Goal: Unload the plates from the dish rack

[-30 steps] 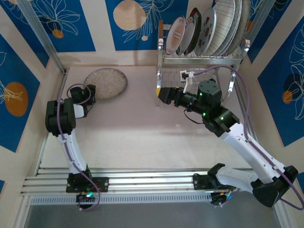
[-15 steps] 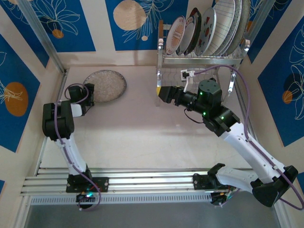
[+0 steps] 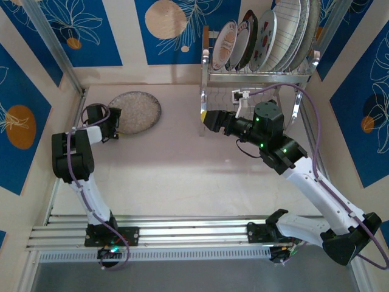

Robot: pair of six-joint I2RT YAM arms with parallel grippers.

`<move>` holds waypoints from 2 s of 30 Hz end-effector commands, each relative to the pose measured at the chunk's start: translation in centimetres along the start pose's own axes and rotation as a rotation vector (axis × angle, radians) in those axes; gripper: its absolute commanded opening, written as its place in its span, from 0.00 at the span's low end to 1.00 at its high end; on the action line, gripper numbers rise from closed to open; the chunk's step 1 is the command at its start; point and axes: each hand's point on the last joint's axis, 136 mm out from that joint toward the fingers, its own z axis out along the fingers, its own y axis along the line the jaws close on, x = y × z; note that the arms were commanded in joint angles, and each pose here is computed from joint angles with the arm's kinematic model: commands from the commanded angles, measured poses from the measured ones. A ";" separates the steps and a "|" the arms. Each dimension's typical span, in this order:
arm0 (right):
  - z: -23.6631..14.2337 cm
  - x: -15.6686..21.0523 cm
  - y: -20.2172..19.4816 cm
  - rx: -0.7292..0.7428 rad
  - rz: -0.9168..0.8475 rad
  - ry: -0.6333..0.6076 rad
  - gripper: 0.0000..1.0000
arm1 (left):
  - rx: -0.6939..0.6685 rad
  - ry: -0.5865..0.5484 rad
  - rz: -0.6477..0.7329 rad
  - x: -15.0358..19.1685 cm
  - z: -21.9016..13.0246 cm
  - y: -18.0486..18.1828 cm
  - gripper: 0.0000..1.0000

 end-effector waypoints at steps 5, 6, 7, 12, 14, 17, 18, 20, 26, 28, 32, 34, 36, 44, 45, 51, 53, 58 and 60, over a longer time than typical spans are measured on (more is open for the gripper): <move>-1.5 -1.5 0.4 0.038 -0.007 -0.042 0.69 | -0.127 0.041 0.041 -0.3 -2.3 -0.1 0.93; -1.6 -1.5 0.2 0.051 -0.011 -0.042 0.69 | -0.138 0.049 0.044 -0.2 -2.3 0.0 0.93; -1.8 -1.7 0.2 0.062 -0.025 -0.046 0.69 | -0.142 0.054 0.047 -0.1 -2.5 0.0 0.94; -4.8 -4.5 -0.3 0.217 -0.158 -0.127 0.66 | -0.167 0.060 0.071 0.3 -4.0 -0.3 0.99; -6.5 -6.5 0.1 0.293 -0.257 -0.174 0.66 | -0.169 0.060 0.091 0.6 -5.0 -0.9 1.00; -9.5 -10.1 -0.3 0.466 -0.365 -0.242 0.66 | -0.161 0.051 0.114 1.5 -6.8 -1.8 1.00; -10.4 -11.2 -0.5 0.516 -0.395 -0.259 0.66 | -0.156 0.049 0.122 1.8 -7.4 -2.3 1.00; -12.3 -13.9 -0.6 0.611 -0.447 -0.309 0.66 | -0.135 0.038 0.155 2.8 -8.8 -3.6 1.00; -16.4 -20.1 -2.8 0.796 -0.416 -0.388 0.66 | 0.006 0.019 0.321 8.1 -13.6 -10.2 1.00; -17.4 -21.7 -3.6 0.816 -0.389 -0.408 0.66 | 0.078 0.023 0.385 10.5 -15.4 -12.6 1.00; -18.0 -24.1 -5.2 0.832 -0.336 -0.410 0.66 | 0.220 0.044 0.503 15.8 -19.3 -16.1 1.00; -18.1 -25.0 -6.3 0.843 -0.323 -0.407 0.66 | 0.297 0.069 0.558 18.6 -21.2 -17.4 1.00; -17.8 -25.5 -7.4 0.790 -0.306 -0.397 0.65 | 0.386 0.114 0.599 21.5 -23.0 -18.5 1.00; -16.5 -26.4 -9.9 0.653 -0.422 -0.359 0.59 | 0.661 0.199 0.785 27.2 -31.7 -20.0 1.00; -16.3 -26.4 -9.8 0.630 -0.453 -0.363 0.59 | 0.682 0.200 0.802 27.3 -32.5 -20.0 1.00; -15.9 -26.0 -12.2 0.653 -0.483 -0.365 0.58 | 0.731 0.211 0.850 27.5 -35.0 -19.6 1.00; -16.1 -26.0 -12.8 0.667 -0.483 -0.372 0.58 | 0.736 0.219 0.833 27.5 -35.1 -19.7 1.00; -15.9 -25.6 -14.2 0.685 -0.489 -0.355 0.56 | 0.799 0.219 0.825 27.8 -36.0 -20.8 1.00; -16.0 -25.5 -14.9 0.693 -0.485 -0.356 0.55 | 0.827 0.220 0.832 28.0 -36.4 -21.3 1.00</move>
